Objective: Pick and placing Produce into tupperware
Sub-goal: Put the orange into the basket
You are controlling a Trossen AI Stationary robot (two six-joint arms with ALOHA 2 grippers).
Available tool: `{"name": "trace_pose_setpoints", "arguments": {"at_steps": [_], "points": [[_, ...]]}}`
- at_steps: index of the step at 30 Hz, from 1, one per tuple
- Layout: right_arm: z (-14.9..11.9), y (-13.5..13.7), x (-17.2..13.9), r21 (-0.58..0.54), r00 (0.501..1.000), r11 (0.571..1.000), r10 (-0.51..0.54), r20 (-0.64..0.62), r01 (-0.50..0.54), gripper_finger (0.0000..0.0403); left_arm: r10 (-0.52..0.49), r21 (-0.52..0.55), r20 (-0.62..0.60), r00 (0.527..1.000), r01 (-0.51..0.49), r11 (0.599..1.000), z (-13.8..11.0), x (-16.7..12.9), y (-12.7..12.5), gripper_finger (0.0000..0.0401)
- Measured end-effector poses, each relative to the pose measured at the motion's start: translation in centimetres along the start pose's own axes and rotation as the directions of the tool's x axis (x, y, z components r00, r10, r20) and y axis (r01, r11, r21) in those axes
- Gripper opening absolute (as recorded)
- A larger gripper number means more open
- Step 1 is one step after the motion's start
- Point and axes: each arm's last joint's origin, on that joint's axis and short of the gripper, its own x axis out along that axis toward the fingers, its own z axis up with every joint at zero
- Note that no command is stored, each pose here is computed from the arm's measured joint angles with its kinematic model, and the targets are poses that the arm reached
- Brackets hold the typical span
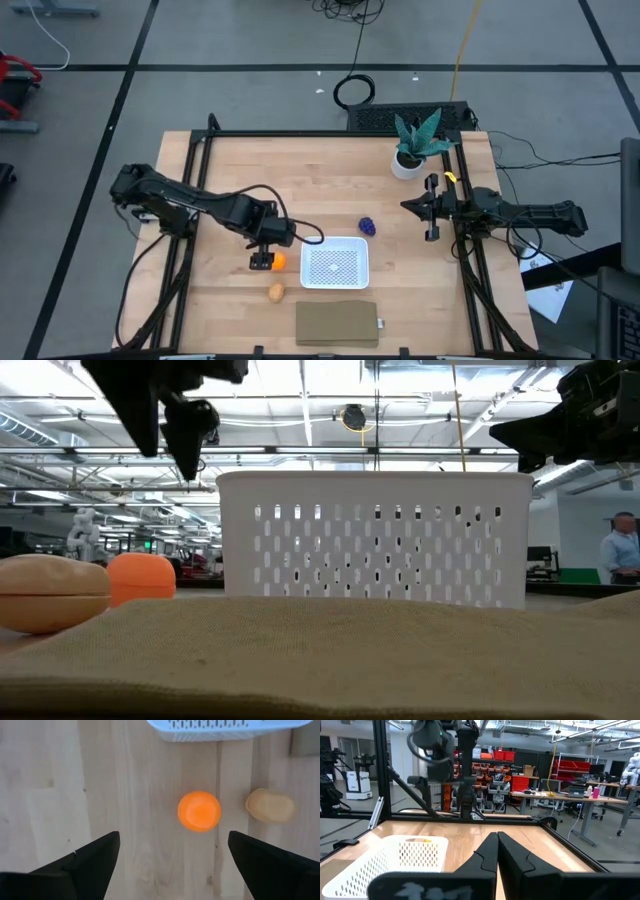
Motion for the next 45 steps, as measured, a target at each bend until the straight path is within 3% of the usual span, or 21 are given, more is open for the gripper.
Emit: {"name": "trace_pose_setpoints", "arguments": {"at_steps": [14, 25, 45], "points": [[0.0, 0.0, 0.0, 0.0, 1.0, 1.0, 0.0, 0.0, 0.0, 0.0, -0.106, -0.018, 0.019, 0.994, 0.107, 0.994, -0.9, 3.8, -0.3, 0.0376], [0.0, 0.0, 0.0, -0.001, 1.0, 1.0, 0.0, 0.0, 0.0, 0.0, -0.111, -0.052, 0.04, 0.993, 0.113, 0.992, -1.7, 6.1, -0.3, 0.0376], [0.0, 0.0, 0.0, -0.001, 1.0, 1.0, 0.0, 0.0, 0.0, 0.0, -0.136, -0.004, 0.113, 0.984, 0.137, 0.991, -3.0, 9.0, -1.1, 0.0376]]}}
